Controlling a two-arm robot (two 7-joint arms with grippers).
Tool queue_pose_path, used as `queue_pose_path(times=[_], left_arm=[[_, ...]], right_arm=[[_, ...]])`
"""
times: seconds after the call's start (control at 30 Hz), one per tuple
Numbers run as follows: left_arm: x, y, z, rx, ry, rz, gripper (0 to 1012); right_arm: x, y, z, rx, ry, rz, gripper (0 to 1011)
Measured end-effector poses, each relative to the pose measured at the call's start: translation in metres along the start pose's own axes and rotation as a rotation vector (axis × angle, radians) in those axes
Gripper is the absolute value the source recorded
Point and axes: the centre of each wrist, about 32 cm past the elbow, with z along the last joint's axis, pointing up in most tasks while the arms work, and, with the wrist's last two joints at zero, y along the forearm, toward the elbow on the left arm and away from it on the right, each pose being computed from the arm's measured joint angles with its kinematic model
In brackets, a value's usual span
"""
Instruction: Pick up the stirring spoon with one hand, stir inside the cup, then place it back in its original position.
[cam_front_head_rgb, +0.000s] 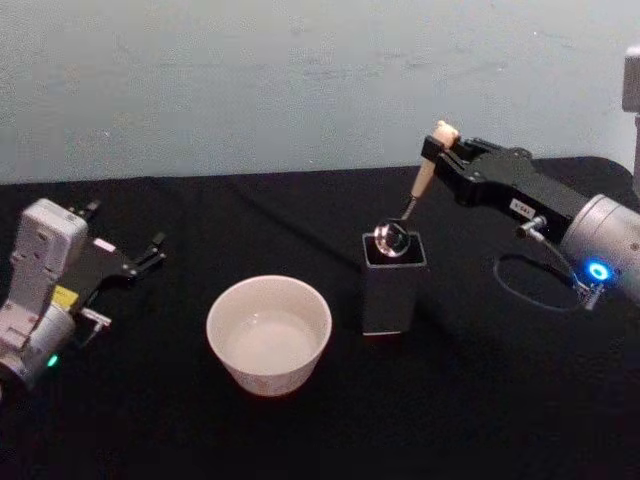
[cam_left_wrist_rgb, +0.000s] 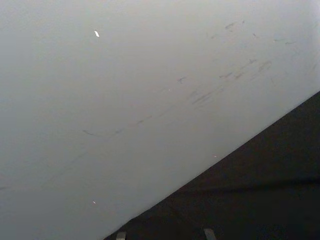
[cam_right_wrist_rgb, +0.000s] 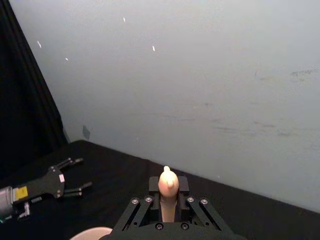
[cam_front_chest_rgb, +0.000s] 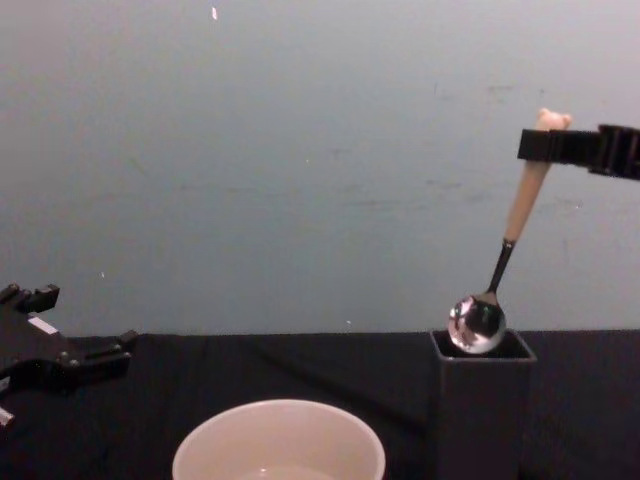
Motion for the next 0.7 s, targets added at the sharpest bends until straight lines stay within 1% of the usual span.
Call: queue_pose_path(times=[0.23,0.33,0.37,0.57,0.7], left_arm=[[0.0000,0.0000,0.0000,0.000,0.000,0.000,1002],[0.0000,0.0000,0.0000,0.000,0.000,0.000,1001],[0.0000,0.0000,0.0000,0.000,0.000,0.000,1001],[0.0000,0.0000,0.0000,0.000,0.000,0.000,1001],[0.0000,0.0000,0.0000,0.000,0.000,0.000,1001]], right_arm=[[0.001,0.001,-0.008,-0.029,-0.006,-0.006,211],[0.001,0.003,-0.014,-0.047,-0.002,-0.009,211],[0.001,0.003,-0.014,-0.047,-0.002,-0.009,211],[0.002,0.008,-0.024,-0.080,0.012,-0.016,212],[0.003,0.011,-0.028,-0.102,0.027,-0.020,211]])
